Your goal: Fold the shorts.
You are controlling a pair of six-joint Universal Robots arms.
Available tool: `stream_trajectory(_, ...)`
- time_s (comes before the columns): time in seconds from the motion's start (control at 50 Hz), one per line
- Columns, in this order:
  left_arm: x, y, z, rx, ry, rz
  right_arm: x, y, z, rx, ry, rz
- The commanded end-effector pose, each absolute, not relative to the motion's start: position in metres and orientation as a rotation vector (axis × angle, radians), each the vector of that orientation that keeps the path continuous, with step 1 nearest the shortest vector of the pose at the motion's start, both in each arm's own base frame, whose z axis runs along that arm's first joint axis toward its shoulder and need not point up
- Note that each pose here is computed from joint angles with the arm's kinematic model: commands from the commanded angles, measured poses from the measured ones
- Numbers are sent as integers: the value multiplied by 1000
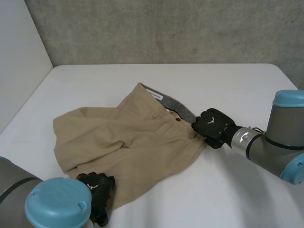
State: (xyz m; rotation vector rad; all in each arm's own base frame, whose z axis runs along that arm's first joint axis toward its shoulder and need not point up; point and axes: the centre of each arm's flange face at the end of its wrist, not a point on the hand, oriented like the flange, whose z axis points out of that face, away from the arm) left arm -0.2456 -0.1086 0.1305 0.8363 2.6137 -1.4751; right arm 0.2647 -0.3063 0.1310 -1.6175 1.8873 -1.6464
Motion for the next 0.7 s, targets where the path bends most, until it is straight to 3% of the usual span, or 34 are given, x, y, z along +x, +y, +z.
stream_trajectory(0.02,-247,-115,126,813,2609,-1493,264,-306,131,-1618,1888,-1644)
stream_trajectory(0.58,-246,-138,121,742,2571,-1531,263,-304,132,-1615,1896,-1641)
stream_trajectory(0.68,-249,-144,136,738,2534,-1604,262,-302,146,-1606,1914,-1661)
stream_trajectory(0.7,-251,-147,151,725,2503,-1675,261,-301,149,-1602,1924,-1655)
